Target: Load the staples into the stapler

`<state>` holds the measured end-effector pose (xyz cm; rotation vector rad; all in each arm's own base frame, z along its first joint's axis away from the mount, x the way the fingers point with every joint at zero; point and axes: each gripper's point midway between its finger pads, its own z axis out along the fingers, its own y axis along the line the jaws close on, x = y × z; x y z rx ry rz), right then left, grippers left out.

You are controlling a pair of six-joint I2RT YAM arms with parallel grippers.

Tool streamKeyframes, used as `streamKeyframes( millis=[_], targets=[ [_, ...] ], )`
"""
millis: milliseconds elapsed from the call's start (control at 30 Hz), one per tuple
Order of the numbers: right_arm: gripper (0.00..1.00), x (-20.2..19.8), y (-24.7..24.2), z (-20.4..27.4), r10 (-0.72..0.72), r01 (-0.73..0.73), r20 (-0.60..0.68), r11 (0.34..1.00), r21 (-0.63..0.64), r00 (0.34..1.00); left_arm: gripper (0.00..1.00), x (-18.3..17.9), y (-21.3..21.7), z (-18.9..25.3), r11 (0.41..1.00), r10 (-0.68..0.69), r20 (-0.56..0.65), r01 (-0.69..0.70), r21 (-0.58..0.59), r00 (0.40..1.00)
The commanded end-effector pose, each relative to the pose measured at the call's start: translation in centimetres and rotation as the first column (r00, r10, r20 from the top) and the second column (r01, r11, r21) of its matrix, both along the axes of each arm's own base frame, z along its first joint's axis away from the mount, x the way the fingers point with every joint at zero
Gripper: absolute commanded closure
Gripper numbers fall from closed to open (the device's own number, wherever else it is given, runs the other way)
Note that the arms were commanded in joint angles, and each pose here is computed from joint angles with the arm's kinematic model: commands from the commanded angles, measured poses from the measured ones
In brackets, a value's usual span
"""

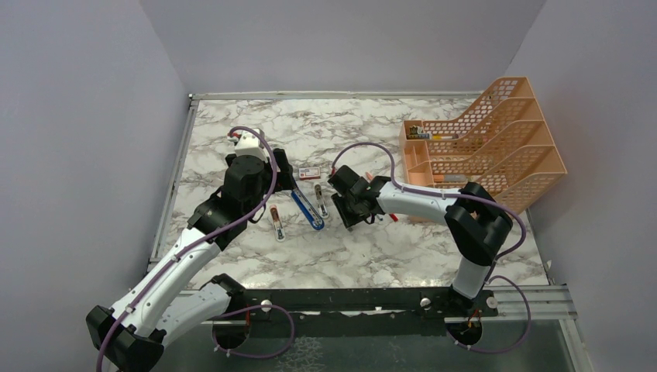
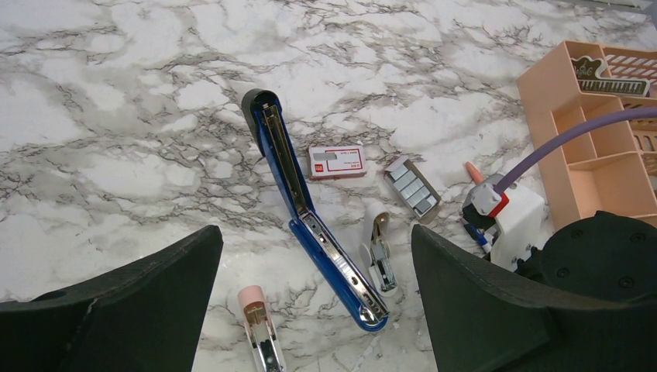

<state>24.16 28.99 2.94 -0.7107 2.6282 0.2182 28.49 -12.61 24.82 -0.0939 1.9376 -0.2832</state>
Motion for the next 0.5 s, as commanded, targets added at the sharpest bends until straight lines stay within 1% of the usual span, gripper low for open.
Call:
streamKeyframes(
  millis=[0,467],
  targets=[
    [0.62,1.0,-0.2,0.6,-0.123,0.122,0.054,0.992,0.016,0.991,0.09,0.1,0.2,0.0,1.0,0.016,0.008,-0.015,-0.01,1.0],
    [0.6,-0.5,-0.6,-1.1,-0.099,0.099,-0.003,0.995,-0.029,0.995,0.09,0.2,0.1,-0.2,1.0,0.012,0.001,-0.012,-0.009,1.0]
  ],
)
